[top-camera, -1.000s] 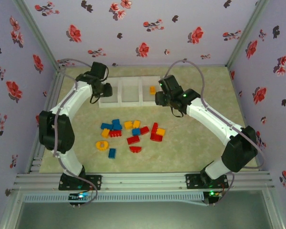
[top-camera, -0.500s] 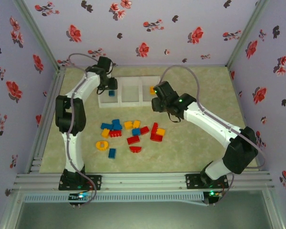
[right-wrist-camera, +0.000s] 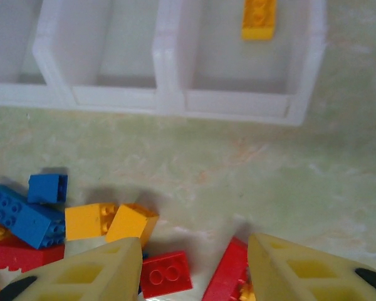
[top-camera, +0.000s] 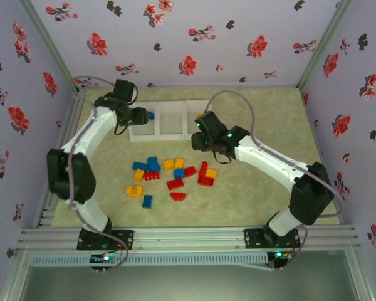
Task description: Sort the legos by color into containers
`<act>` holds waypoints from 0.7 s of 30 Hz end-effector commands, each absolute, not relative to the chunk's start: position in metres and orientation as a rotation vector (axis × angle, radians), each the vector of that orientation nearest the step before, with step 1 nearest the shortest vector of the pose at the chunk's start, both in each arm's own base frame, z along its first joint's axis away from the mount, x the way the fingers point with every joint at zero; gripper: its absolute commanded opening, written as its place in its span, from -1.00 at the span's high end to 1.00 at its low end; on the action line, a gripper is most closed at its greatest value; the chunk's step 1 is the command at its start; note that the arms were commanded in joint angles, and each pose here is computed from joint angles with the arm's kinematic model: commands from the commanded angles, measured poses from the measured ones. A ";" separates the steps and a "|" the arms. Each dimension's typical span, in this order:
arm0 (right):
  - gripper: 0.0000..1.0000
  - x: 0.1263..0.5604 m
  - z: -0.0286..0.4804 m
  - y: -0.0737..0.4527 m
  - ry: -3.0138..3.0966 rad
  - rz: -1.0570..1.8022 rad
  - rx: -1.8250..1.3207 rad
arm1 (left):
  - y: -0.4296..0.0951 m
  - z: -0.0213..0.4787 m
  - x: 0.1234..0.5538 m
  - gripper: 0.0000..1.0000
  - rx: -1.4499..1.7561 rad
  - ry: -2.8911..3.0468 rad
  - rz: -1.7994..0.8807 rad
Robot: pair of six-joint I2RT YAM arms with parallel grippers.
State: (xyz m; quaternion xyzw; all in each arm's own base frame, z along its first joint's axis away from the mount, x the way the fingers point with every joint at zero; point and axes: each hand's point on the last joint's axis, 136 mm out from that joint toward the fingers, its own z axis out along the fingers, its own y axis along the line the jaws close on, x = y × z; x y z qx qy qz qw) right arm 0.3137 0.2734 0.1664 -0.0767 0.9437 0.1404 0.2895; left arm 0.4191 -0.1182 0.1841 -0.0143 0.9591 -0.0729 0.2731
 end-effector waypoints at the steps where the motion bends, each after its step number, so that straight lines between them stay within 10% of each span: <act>1: 0.02 0.299 0.137 0.295 2.587 0.406 -0.238 | -0.121 0.202 0.396 -0.18 -0.079 2.524 -0.265; 21: -0.24 0.293 0.064 0.349 2.739 0.438 0.046 | -0.108 0.209 0.329 -0.18 -0.053 2.546 -0.260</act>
